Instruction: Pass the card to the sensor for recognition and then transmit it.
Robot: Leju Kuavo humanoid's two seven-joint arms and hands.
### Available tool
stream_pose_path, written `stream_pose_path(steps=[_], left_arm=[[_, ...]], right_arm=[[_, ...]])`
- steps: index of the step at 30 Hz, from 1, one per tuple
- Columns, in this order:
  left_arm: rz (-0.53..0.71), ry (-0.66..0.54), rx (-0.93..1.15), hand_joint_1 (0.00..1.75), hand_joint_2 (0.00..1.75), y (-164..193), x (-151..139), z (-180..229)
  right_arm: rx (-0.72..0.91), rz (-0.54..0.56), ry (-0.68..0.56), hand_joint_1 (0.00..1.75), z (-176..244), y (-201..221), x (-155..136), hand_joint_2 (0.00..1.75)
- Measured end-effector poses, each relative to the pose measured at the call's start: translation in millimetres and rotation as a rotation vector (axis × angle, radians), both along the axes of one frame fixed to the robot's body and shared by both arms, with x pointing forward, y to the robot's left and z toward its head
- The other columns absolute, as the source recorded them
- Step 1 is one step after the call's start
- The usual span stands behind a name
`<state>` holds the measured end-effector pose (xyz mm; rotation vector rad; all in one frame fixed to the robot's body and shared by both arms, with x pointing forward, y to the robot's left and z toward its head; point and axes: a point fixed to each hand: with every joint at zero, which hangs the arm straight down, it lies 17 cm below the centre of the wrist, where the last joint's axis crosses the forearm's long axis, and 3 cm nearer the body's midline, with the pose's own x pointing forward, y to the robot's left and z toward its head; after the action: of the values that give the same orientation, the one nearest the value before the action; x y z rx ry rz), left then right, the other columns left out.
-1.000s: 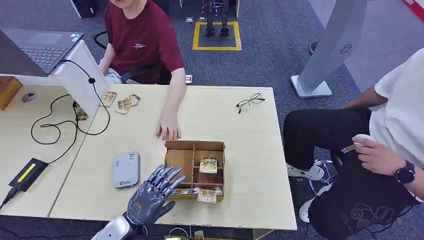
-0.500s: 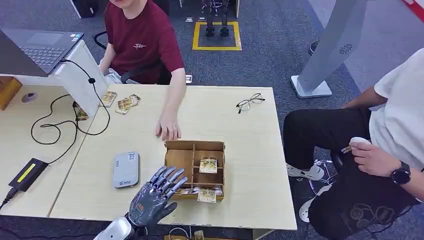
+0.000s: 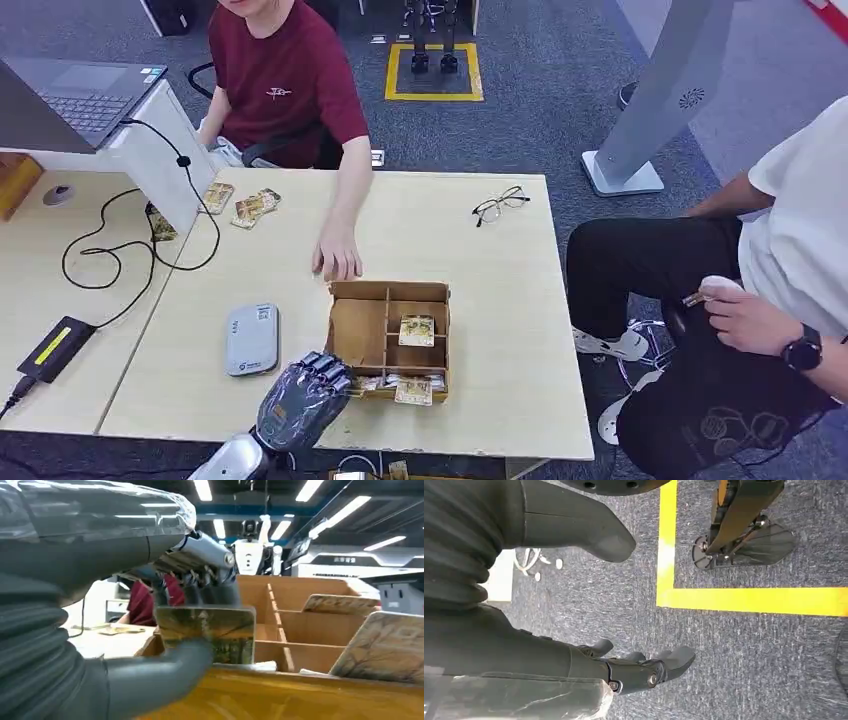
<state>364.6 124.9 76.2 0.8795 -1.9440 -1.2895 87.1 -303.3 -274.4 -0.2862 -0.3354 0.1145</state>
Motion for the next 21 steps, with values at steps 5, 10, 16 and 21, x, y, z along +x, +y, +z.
stream_pose_path(steps=[5, 10, 16, 21], left_arm=[[-0.001, 0.015, 0.001, 1.75, 1.75, -0.2, 1.4, -1.9], [-0.002, 0.024, 0.003, 1.75, 1.75, -0.4, 1.7, -3.5], [-0.012, 0.049, -0.026, 1.75, 1.75, -0.9, 1.7, -4.5], [-0.070, 0.087, -0.134, 1.75, 1.75, -7.6, 1.3, 14.2]], right_arm=[[0.001, -0.002, -0.001, 0.00, 0.1, -0.1, 0.5, 1.75], [0.001, -0.005, -0.004, 0.00, 0.2, -0.6, 1.1, 1.75], [0.001, -0.009, -0.006, 0.00, 0.4, -1.1, 1.6, 1.75], [-0.002, -0.006, -0.007, 0.00, 0.5, -1.9, 2.3, 1.75]])
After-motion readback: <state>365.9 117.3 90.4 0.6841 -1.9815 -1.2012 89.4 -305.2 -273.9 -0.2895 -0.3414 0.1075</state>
